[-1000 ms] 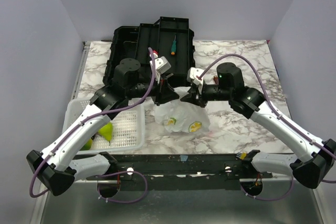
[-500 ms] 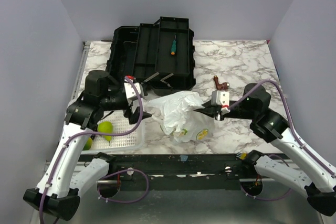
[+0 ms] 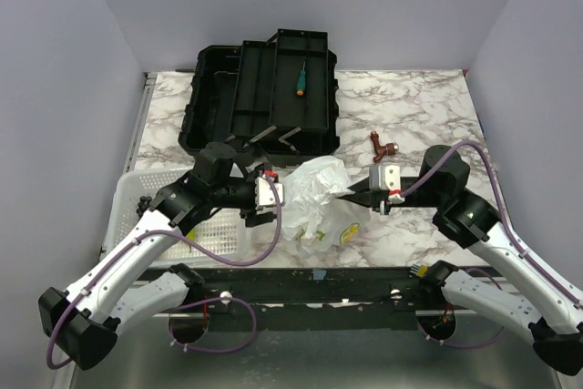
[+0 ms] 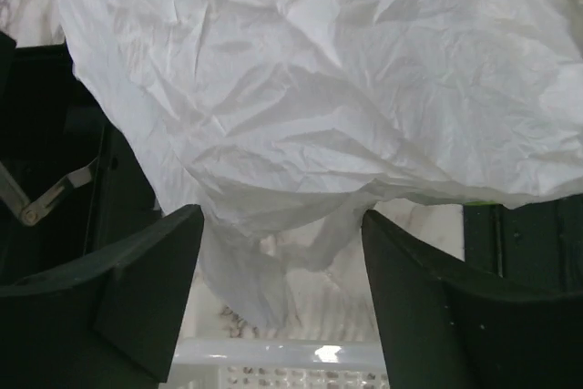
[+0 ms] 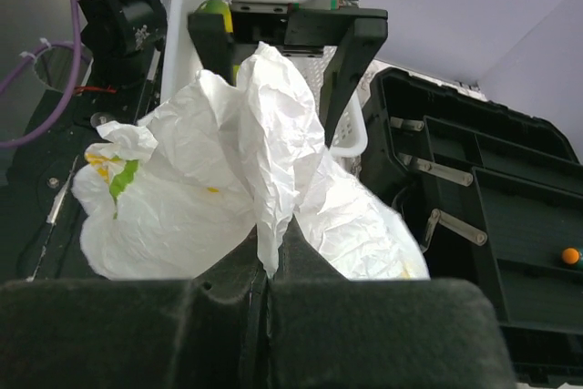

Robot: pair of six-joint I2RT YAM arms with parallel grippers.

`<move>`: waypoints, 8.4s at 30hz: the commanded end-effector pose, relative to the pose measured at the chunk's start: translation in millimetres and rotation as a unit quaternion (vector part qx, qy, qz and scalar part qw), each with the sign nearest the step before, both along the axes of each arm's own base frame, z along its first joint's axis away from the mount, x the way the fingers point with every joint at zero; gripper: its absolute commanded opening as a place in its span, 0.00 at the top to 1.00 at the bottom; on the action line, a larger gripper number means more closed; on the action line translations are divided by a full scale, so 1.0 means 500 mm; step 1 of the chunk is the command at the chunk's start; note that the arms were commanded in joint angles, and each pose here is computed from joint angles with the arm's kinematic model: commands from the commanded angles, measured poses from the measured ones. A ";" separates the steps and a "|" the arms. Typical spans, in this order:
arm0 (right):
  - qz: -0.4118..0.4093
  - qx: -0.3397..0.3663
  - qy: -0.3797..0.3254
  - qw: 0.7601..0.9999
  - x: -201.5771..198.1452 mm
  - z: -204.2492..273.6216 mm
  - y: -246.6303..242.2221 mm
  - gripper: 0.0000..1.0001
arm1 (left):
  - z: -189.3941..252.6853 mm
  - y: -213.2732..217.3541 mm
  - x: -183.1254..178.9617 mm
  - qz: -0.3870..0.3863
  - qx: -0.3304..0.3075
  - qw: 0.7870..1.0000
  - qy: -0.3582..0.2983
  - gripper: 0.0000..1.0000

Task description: Place the fake fruits into the plastic bag and tie a complex knot

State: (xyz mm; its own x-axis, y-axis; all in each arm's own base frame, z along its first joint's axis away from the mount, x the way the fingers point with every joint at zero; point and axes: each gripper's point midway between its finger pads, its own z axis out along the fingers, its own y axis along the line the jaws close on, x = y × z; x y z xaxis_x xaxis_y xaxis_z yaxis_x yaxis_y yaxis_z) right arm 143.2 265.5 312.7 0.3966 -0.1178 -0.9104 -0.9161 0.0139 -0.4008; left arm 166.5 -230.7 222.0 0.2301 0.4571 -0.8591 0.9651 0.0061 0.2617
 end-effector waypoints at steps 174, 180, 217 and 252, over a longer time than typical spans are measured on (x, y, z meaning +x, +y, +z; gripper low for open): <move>-0.144 0.279 0.535 0.784 0.180 0.221 -0.037 0.99 | 0.276 0.101 0.024 0.188 -0.331 0.914 0.137 0.02; -0.131 0.291 0.533 0.784 0.196 0.210 -0.029 0.99 | 0.230 0.034 0.029 0.171 -0.342 0.894 0.232 0.02; -0.344 0.076 0.623 0.699 0.241 -0.145 -0.292 0.99 | 0.071 0.147 0.116 0.145 -0.092 0.985 0.003 1.00; -0.257 -0.114 0.182 0.942 0.314 -0.037 0.051 0.00 | -0.049 -0.001 0.015 -0.089 0.092 0.957 -0.260 1.00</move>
